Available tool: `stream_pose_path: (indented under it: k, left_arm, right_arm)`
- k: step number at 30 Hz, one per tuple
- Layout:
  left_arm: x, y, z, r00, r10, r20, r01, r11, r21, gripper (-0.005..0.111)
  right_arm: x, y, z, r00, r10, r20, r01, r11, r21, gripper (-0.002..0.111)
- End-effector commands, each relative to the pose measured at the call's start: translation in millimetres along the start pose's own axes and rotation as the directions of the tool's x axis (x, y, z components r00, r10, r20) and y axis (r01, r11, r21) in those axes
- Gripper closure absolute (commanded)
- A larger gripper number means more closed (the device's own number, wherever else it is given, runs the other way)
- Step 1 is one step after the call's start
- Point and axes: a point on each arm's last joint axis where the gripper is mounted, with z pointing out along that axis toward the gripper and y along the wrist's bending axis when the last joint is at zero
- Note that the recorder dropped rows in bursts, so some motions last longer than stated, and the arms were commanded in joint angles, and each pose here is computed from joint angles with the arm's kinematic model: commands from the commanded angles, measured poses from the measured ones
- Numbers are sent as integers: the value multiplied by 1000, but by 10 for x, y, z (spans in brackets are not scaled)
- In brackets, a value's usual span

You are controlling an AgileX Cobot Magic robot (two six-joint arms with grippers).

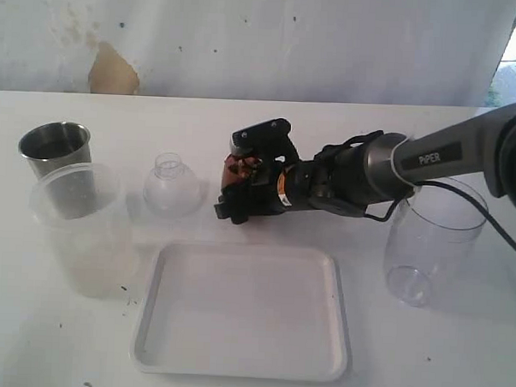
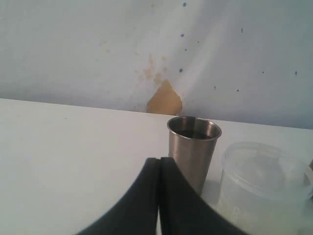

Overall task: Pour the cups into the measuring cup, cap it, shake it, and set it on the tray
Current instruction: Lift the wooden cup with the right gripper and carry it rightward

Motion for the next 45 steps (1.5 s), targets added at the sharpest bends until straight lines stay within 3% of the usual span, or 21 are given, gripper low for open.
stream_pose_path:
  k: [1,17,21,26,29,33,45]
  left_arm:
    - [-16,0,-4,1000,-2,19,2,1000,-1,107]
    - [-17,0,-4,1000,-4,19,4,1000,-1,107]
    - [-17,0,-4,1000,-4,19,4,1000,-1,107]
    - [-13,0,-4,1000,-4,14,4,1000,-1,107]
    - [-11,0,-4,1000,-4,12,4,1000,-1,107]
    - [-11,0,-4,1000,-8,13,8,1000,-1,107]
    - [-10,0,-4,1000,-10,12,10,1000,-1,107]
  right_arm:
    - [-109,-58,-133,999,-38,-9,39,998,55,109]
    - [-1107,96,-1771,933,-108,344,67,989,128,108]
    - [-1236,92,-2241,908,-122,402,48,981,189,108]
    - [-1227,159,-2595,872,-132,471,55,983,175,108]
    - [-1108,103,-2622,903,-154,402,56,968,244,108]
    - [-938,-126,-2609,956,-241,166,149,889,433,108]
    - [-652,-842,-2823,998,-50,35,30,901,433,108]
